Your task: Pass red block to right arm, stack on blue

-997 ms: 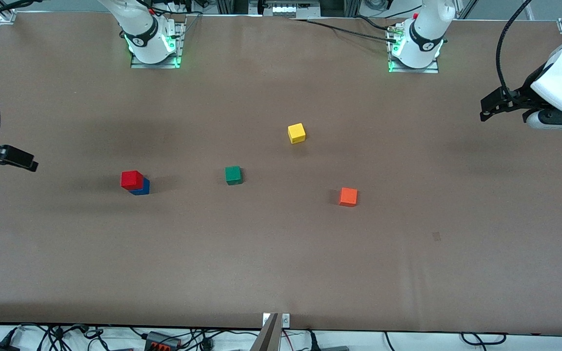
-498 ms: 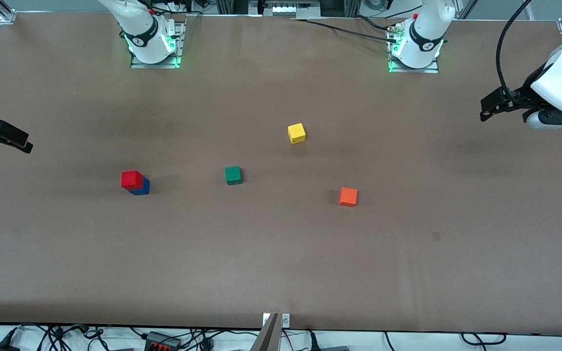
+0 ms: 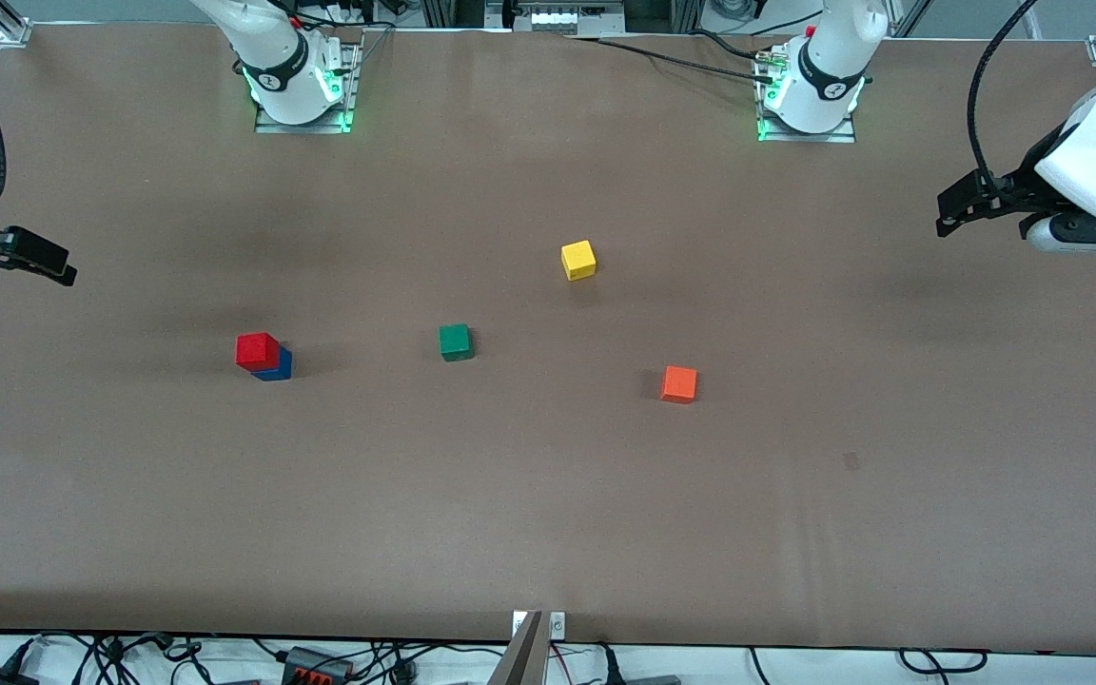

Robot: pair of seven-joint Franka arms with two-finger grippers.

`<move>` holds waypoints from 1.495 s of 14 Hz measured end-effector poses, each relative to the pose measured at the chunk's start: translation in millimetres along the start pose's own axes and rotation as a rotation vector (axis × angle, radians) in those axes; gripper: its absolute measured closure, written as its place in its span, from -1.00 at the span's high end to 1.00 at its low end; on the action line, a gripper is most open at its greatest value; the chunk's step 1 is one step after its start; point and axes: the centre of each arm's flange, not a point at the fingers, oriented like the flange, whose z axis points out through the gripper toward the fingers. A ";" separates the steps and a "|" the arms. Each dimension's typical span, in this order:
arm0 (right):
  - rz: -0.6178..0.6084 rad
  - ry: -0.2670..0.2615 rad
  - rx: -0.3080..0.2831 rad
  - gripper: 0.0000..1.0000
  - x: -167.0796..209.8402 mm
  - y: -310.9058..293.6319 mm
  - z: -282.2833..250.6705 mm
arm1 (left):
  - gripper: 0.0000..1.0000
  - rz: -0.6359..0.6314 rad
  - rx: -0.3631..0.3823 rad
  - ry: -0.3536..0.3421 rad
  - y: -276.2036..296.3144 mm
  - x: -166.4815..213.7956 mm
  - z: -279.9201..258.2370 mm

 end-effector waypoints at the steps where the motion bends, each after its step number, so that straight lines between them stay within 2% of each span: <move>1: -0.002 0.000 0.000 1.00 -1.4 0.0 2.2 | 1.00 0.000 0.000 0.000 0.0 0.0 0.0; 8: -0.006 0.008 0.002 1.00 -22.1 0.1 1.2 | 1.00 0.000 0.000 0.000 0.0 0.0 -0.1; 21: -0.011 0.006 0.002 1.00 -23.2 0.1 3.1 | 1.00 0.000 0.000 0.000 0.0 0.0 -0.1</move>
